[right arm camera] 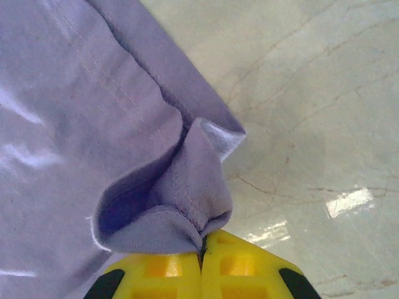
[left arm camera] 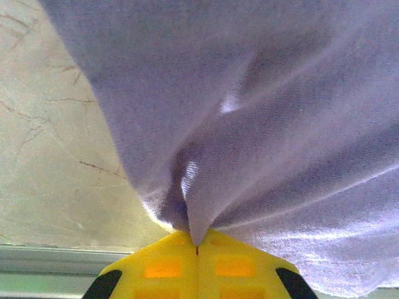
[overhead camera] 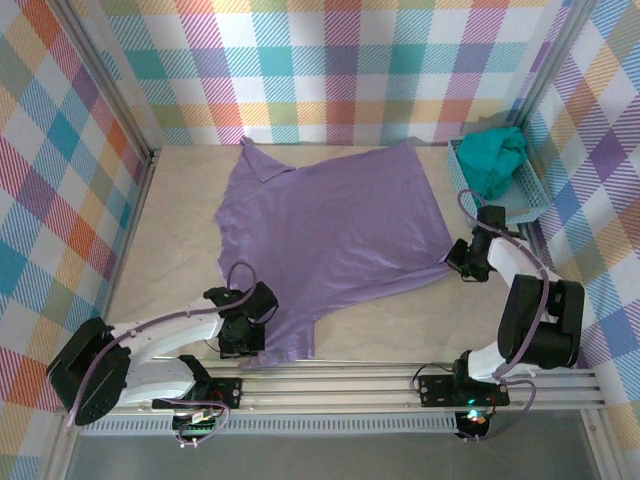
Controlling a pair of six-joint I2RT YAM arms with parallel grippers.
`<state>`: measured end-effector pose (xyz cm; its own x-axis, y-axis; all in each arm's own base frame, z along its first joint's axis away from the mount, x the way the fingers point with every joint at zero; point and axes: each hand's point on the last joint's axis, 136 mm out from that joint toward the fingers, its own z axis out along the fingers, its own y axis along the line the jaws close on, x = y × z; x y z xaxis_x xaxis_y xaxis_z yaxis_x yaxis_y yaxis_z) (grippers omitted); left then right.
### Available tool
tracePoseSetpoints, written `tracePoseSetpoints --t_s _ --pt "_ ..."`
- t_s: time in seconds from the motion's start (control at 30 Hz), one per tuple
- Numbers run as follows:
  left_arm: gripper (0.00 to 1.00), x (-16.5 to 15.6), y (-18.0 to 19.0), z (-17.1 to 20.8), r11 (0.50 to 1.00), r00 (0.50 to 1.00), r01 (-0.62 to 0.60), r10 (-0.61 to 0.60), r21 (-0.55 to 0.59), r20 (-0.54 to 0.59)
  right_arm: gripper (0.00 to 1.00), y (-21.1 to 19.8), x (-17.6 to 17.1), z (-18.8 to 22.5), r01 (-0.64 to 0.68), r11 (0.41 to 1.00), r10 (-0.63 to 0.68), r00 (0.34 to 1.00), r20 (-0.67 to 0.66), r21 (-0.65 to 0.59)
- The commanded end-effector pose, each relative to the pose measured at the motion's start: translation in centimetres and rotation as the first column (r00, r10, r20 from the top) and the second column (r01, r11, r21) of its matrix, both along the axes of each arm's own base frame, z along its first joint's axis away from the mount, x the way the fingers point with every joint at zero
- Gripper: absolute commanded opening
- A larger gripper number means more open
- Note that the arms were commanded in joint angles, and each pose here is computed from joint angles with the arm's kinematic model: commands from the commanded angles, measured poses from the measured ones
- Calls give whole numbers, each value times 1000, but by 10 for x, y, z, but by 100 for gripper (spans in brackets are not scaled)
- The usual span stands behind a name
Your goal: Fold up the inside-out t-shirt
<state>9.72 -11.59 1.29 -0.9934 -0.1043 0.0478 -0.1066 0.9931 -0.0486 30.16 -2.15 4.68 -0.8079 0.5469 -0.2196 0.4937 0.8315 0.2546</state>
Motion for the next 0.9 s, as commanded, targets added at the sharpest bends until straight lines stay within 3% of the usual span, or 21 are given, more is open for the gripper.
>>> tracePoseSetpoints --t_s 0.0,0.17,0.4,0.73,0.87 --pt "0 0 -15 7 995 1000 -11 13 -100 15 2 -2 -12 0 -8 1000 8 1000 -5 -17" --pt "0 18 -22 46 959 992 -106 121 -264 44 3 0 -13 11 -24 1000 24 999 29 -19" --pt "0 60 -18 100 863 971 -201 239 -464 24 6 -3 19 35 -58 998 60 996 65 -29" --pt "0 155 3 140 824 947 -188 296 -534 123 7 6 90 56 -134 987 142 985 95 -87" --pt "0 193 16 150 835 931 -181 316 -519 183 7 12 122 58 -169 978 180 979 94 -119"
